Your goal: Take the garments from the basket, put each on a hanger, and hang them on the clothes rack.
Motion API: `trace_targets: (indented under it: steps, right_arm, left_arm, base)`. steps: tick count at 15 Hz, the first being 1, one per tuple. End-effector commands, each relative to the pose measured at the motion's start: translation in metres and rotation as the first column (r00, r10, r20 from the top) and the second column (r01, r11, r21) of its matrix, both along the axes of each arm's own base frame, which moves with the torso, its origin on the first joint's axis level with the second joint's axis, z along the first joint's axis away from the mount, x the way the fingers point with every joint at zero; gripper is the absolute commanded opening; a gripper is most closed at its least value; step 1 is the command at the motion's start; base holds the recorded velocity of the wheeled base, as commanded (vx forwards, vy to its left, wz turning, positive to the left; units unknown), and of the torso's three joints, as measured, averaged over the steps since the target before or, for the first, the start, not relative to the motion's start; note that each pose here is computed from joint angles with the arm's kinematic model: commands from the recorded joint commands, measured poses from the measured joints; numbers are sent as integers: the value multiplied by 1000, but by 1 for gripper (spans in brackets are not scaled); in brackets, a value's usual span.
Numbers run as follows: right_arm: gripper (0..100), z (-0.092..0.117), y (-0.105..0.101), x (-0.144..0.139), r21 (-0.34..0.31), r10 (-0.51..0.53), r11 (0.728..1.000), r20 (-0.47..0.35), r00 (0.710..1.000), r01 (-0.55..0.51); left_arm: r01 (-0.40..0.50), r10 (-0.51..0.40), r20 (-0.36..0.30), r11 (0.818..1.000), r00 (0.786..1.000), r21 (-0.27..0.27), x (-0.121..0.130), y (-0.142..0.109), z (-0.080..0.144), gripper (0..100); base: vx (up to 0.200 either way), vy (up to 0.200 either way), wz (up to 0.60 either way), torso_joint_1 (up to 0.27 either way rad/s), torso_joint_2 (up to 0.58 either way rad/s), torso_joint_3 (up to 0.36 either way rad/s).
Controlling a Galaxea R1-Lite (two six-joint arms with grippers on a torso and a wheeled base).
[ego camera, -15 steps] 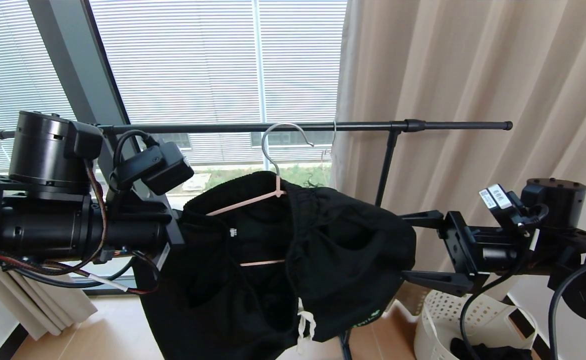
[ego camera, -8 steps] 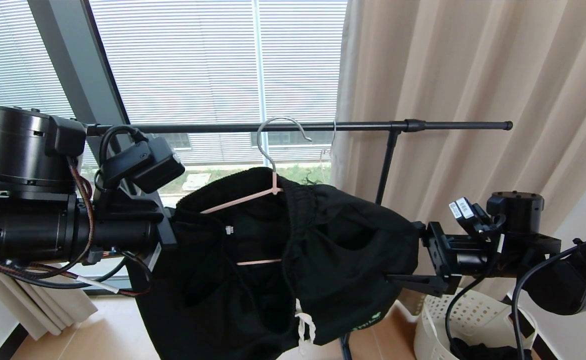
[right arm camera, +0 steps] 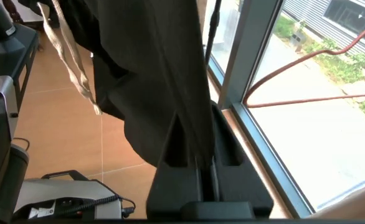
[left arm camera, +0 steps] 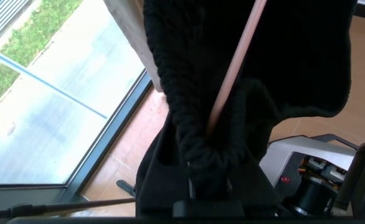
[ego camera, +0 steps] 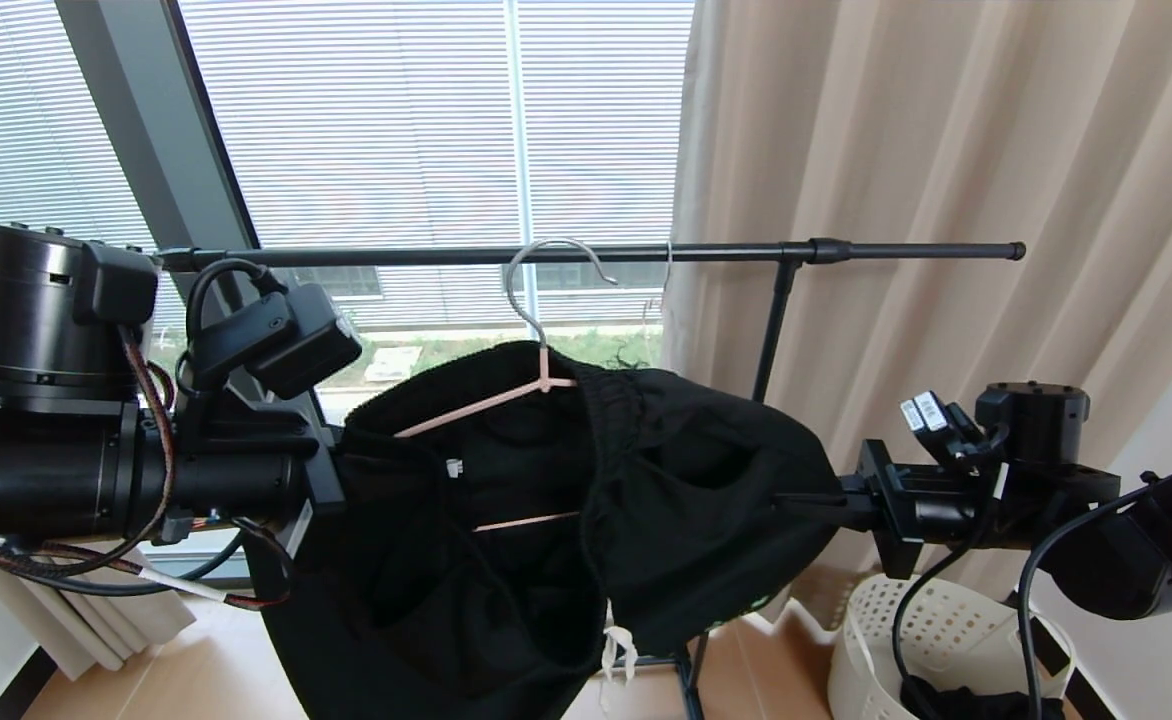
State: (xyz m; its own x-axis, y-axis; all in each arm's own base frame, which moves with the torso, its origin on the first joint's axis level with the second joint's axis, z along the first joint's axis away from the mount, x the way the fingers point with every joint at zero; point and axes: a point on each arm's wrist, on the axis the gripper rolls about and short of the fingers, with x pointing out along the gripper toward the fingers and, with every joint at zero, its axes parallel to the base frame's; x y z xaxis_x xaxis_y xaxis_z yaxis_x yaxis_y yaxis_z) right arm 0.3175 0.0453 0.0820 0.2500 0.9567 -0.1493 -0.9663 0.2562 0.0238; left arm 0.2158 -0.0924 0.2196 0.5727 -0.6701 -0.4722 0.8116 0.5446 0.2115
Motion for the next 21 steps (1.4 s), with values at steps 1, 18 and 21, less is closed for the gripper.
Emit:
trace_targets:
  steps: [1, 18, 21]
  right_arm:
    - [0, 2, -9, 5, 2, -28, 1000, 9, 1000, 28]
    - [0, -10, -30, 22, 9, -99, 995, -44, 994, 99]
    - [100, -14, -29, 20, 7, -96, 995, -67, 993, 97]
  left_arm:
    - [-1, 1, 3, 1000, 1000, -1, -2, 1, 1, 0]
    - [-50, 50, 28, 999, 998, -12, -22, 20, 3, 0]
    - [-50, 50, 23, 999, 999, -12, -21, 19, 2, 0]
  base:
    - [0, 0, 0, 0, 0, 0]
    - [0, 0, 0, 0, 0, 0]
    - [0, 0, 0, 0, 0, 0]
